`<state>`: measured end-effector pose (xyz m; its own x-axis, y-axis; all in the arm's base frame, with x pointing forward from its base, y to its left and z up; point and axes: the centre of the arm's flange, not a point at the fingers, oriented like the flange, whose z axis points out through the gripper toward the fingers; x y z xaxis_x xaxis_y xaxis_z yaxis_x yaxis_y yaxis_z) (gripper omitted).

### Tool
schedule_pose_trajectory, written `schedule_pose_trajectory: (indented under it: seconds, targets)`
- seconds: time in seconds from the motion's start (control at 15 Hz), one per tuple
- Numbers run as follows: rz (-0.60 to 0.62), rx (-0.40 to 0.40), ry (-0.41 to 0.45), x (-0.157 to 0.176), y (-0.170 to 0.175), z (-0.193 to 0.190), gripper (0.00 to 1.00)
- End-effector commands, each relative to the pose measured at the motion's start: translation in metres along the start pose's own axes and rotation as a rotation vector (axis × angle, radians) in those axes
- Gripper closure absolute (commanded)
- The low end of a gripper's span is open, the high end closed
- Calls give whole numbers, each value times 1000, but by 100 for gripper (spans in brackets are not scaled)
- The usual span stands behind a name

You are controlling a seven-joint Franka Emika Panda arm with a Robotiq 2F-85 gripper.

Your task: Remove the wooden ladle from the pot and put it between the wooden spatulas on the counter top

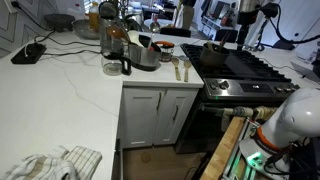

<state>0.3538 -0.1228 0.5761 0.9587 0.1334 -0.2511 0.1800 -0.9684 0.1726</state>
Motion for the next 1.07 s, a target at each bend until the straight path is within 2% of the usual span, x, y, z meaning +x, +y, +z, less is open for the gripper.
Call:
schedule_pose_trajectory:
  seconds: [0.0, 0.47, 0.53, 0.67, 1.0]
  targets:
    - [0, 0, 0, 0, 0, 0, 0]
    - [1, 0, 0, 0, 0, 0, 0]
    - [44, 6, -5, 7, 1, -2, 0]
    - [195, -31, 18, 32, 0, -4, 0]
    - [429, -144, 108, 91, -20, -1, 0]
